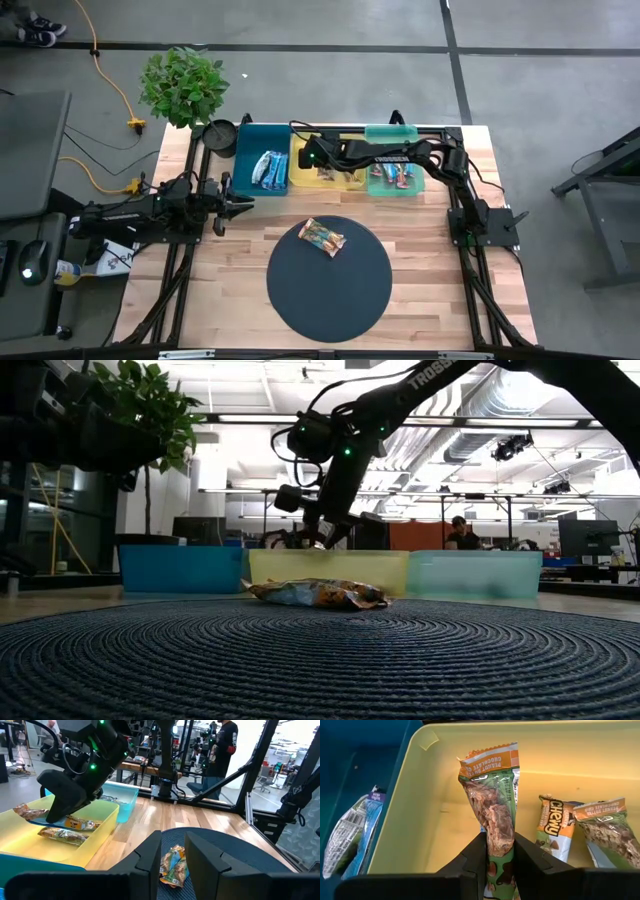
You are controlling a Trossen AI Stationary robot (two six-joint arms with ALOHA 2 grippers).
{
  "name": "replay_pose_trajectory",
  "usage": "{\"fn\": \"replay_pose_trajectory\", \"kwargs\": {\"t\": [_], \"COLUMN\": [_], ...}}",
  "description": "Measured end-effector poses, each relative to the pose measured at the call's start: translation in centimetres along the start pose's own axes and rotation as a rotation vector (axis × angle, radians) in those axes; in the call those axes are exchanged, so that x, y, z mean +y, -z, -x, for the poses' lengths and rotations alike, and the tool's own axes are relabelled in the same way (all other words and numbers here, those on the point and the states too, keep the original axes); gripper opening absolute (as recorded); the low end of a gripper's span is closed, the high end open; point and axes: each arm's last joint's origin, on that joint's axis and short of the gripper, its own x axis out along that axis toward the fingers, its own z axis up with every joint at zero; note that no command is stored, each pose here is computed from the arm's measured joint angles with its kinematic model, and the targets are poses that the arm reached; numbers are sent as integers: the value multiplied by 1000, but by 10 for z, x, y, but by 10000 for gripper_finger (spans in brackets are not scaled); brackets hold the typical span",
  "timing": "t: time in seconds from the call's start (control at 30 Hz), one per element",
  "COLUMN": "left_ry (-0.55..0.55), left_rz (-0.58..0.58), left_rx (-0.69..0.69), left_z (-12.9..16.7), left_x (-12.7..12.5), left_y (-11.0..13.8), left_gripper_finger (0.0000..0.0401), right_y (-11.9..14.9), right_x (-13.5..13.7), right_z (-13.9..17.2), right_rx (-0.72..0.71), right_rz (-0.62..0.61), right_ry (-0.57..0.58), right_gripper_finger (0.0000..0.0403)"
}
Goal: Pick and place Granola Bars by type
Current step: Put the yellow granola bar into the yellow bin
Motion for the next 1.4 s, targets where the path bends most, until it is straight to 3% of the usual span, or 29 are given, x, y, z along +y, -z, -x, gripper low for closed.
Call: {"fn": "replay_pose_trajectory", "kwargs": {"t": [0.43,0.8,1.07,1.23,1.4], "left_ry": [0,0,0,0,0], "left_rz": [0,0,0,0,0], "left_rx": [1,0,0,1,0], "left_z": [0,0,0,0,0], "left_x": [0,0,0,0,0], "left_y": [0,0,0,0,0], "left_gripper_finger": [82,82,82,82,82], "right_y": [-1,-1,-13,-26,-33], "right_x": [4,5,28,40,47], "right_z": [0,0,20,51,94], "right_rx": [24,33,-28,-26,-63], "right_rz": [66,88,280,403,519], "right_ry": [-55,-75,-340,-547,-673], "right_gripper_finger": [71,149,174,171,166]}}
